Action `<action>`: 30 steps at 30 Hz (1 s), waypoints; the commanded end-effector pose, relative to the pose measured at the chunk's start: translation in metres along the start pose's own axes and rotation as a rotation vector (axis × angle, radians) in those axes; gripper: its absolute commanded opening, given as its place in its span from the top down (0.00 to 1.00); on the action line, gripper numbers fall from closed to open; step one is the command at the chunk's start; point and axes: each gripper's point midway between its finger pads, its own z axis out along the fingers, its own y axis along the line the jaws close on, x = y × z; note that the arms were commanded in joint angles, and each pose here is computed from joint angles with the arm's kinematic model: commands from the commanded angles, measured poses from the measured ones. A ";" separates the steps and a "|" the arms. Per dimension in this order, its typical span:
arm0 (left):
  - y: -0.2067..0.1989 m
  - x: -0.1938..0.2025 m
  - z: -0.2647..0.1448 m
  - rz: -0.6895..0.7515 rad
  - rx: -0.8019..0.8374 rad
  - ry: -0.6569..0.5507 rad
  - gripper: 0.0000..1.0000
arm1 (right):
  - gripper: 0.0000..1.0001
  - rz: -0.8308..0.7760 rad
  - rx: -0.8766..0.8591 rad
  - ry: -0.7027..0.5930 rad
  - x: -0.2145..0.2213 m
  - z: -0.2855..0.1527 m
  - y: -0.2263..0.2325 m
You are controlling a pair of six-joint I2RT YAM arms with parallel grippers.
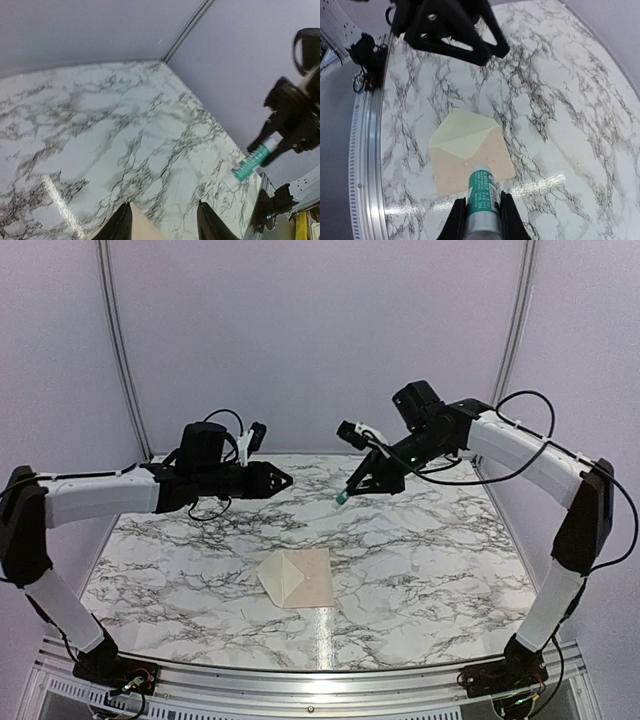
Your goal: Place the letter into the envelope and seal it
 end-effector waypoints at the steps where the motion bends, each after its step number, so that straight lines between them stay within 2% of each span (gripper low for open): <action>1: -0.066 -0.058 -0.045 0.162 0.121 -0.438 0.48 | 1.00 0.035 -0.118 -0.361 -0.056 -0.060 0.008; 4: -0.095 -0.059 -0.049 0.180 0.164 -0.542 0.41 | 1.00 0.058 -0.212 -0.510 -0.070 -0.086 0.011; 8: -0.129 -0.062 -0.047 0.165 0.237 -0.647 0.34 | 0.99 0.129 -0.351 -0.610 -0.076 -0.101 0.023; 12: -0.149 -0.062 -0.036 0.127 0.325 -0.669 0.30 | 0.99 0.151 -0.372 -0.636 -0.075 -0.103 0.026; 15: -0.153 -0.057 -0.019 0.085 0.366 -0.641 0.30 | 0.98 0.162 -0.380 -0.638 -0.073 -0.101 0.026; 19: -0.164 -0.055 -0.008 0.060 0.438 -0.612 0.33 | 0.96 0.176 -0.386 -0.638 -0.070 -0.099 0.026; 30: -0.188 -0.055 -0.002 0.053 0.595 -0.583 0.57 | 0.94 0.189 -0.391 -0.634 -0.067 -0.096 0.026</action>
